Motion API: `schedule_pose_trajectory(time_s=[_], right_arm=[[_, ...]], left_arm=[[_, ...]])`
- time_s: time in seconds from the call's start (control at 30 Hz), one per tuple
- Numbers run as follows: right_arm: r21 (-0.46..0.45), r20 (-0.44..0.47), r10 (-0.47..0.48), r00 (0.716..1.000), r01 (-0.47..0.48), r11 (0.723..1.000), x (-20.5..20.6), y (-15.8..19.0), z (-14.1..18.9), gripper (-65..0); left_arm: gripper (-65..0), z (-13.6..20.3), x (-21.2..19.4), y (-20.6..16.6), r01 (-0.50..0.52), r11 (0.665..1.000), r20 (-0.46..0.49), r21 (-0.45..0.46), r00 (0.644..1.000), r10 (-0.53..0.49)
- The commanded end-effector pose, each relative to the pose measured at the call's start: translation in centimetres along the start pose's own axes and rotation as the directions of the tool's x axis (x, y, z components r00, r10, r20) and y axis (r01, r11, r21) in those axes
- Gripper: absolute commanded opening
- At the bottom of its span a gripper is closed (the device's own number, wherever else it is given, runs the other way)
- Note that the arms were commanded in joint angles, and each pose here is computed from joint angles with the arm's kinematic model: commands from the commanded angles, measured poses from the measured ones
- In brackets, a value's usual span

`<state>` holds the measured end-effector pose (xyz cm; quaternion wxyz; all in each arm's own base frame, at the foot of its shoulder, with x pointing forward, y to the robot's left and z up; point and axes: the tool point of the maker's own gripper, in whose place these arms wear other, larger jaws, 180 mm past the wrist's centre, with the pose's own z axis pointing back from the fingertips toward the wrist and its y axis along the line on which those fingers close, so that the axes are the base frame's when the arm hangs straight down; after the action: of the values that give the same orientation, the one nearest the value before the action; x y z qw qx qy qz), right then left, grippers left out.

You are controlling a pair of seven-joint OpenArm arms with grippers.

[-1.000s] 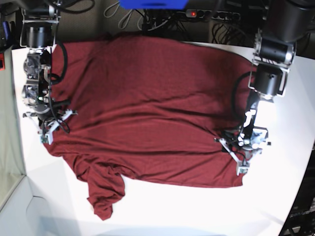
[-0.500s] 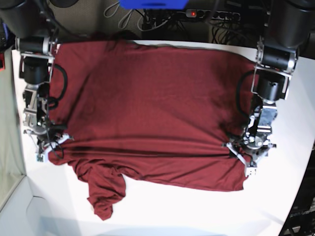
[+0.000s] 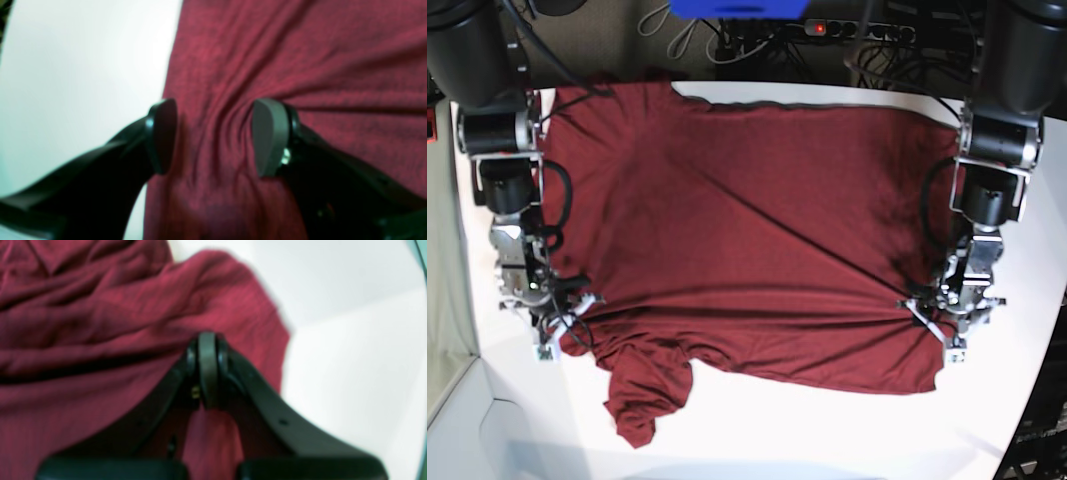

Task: Layout the t-shirt on the table in an organized manner, then fold the t-shirt properly
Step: 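Grasp both shirt sides and pull them outward toward the hem, then hold both shirt sides and stretch the body flat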

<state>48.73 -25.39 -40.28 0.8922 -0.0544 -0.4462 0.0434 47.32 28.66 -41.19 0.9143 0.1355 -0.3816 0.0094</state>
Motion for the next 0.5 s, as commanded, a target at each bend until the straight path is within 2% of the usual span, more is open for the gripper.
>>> schedule_pose_trajectory(time_s=[0.0,0.2,0.3,0.4,0.47], right_arm=[[-0.036,0.107,0.005,0.994,-0.001,0.999,4.8,-2.0,0.4,-65.0],[-0.066,0.155,0.011,0.988,-0.001,0.998,8.5,-3.9,0.9,-65.0],[-0.103,0.12,0.019,0.993,-0.006,0.995,8.3,-6.3,1.7,-65.0],[-0.108,0.078,0.032,0.996,-0.024,0.994,6.6,-6.4,2.4,-65.0],[-0.126,0.089,0.028,0.996,-0.017,0.992,5.8,-7.2,3.8,-65.0]], left_arm=[[-29.8,0.4,3.9,1.7,-0.013,0.999,0.093,0.033,0.996,0.01],[-29.8,0.9,7.5,2.2,-0.035,0.999,0.165,0.037,0.986,0.028],[-29.8,1.1,8.4,1.9,-0.038,0.999,0.18,0.029,0.983,0.032],[-29.8,2.0,10.5,1.3,-0.038,0.999,0.237,0.014,0.971,0.034],[-29.8,2.6,11.3,0.7,-0.03,1.0,0.27,-0.001,0.962,0.029]])
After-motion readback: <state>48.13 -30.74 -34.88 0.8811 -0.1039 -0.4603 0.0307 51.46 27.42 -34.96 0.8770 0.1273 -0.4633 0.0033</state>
